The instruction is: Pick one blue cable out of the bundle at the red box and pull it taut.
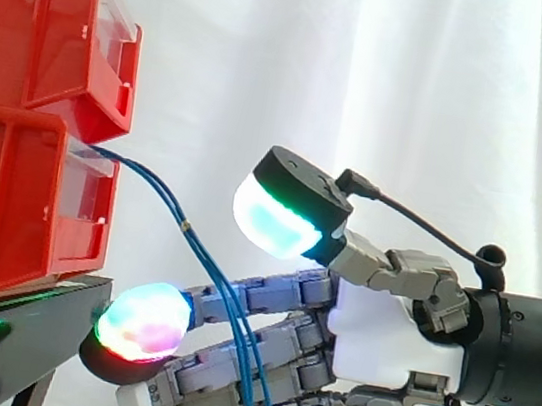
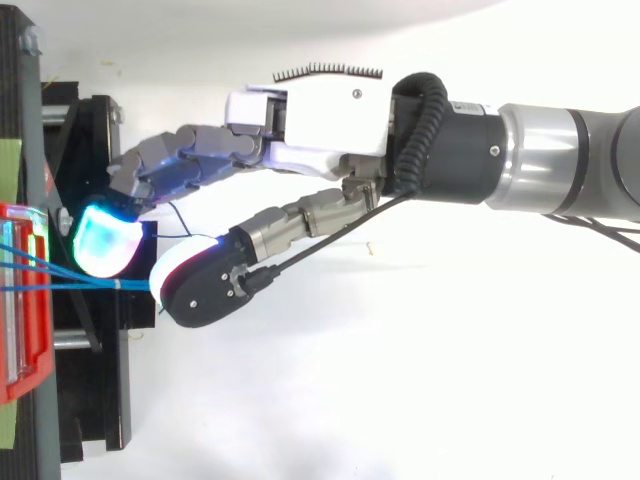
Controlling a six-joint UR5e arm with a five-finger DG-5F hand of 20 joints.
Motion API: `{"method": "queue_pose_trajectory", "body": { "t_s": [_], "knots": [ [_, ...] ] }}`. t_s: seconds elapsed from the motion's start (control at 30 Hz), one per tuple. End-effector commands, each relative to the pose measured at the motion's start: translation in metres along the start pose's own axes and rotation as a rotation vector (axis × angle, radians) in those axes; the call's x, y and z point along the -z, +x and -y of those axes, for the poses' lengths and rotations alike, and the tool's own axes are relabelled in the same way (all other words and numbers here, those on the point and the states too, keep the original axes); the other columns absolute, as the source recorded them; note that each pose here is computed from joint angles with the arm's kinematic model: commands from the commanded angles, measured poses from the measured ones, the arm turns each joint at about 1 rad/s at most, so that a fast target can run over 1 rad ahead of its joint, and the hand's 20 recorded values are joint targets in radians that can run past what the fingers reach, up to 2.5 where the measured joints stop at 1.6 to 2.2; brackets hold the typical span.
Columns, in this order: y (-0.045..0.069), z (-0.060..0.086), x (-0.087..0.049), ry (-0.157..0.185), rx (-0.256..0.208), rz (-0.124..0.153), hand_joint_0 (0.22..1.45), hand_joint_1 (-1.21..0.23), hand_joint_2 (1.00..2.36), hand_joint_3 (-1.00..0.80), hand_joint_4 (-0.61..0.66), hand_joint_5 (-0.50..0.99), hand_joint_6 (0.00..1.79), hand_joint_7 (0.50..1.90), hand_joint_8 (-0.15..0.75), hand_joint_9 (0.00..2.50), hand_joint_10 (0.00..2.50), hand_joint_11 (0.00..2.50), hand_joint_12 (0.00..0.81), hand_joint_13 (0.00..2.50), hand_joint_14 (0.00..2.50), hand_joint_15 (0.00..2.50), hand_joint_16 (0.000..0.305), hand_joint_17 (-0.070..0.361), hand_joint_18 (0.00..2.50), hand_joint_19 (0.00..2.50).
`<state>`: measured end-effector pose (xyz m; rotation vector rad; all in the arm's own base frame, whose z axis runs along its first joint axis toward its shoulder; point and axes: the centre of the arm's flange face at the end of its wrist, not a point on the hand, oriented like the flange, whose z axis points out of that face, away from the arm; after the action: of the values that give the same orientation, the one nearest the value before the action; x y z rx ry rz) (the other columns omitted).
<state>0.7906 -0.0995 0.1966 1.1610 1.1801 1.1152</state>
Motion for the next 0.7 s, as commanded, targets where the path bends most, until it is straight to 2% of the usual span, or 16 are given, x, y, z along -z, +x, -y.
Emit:
{"method": "queue_pose_trajectory", "body": {
  "t_s": [0.0, 0.07, 0.37, 0.47, 0.67],
  "knots": [
    [0.001, 0.000, 0.000, 0.002, 0.003, -0.011, 0.52, -0.60, 1.00, -0.50, 0.43, -0.13, 0.50, 0.84, 0.373, 0.57, 0.00, 0.13, 0.384, 0.24, 0.00, 0.06, 0.057, 0.128, 0.24, 0.19],
    [0.002, -0.003, 0.000, -0.002, 0.003, -0.019, 0.53, -0.61, 1.00, -0.50, 0.43, -0.13, 0.50, 0.86, 0.377, 0.59, 0.00, 0.13, 0.380, 0.25, 0.00, 0.06, 0.057, 0.128, 0.25, 0.19],
    [0.002, -0.007, -0.002, -0.011, 0.005, -0.018, 0.56, -0.67, 1.00, -0.50, 0.33, -0.11, 0.50, 1.04, 0.372, 0.63, 0.00, 0.17, 0.371, 0.29, 0.00, 0.06, 0.054, 0.122, 0.28, 0.20],
    [0.001, -0.015, -0.007, -0.026, 0.008, -0.013, 0.57, -0.68, 1.00, -0.50, 0.32, -0.10, 0.50, 1.08, 0.371, 0.65, 0.00, 0.17, 0.368, 0.30, 0.00, 0.07, 0.054, 0.121, 0.29, 0.20],
    [0.001, -0.027, -0.010, -0.023, 0.008, -0.017, 0.59, -0.70, 1.00, -0.48, 0.29, -0.09, 0.50, 1.14, 0.368, 0.66, 0.00, 0.18, 0.367, 0.32, 0.00, 0.07, 0.053, 0.119, 0.31, 0.21]
  ]
}}
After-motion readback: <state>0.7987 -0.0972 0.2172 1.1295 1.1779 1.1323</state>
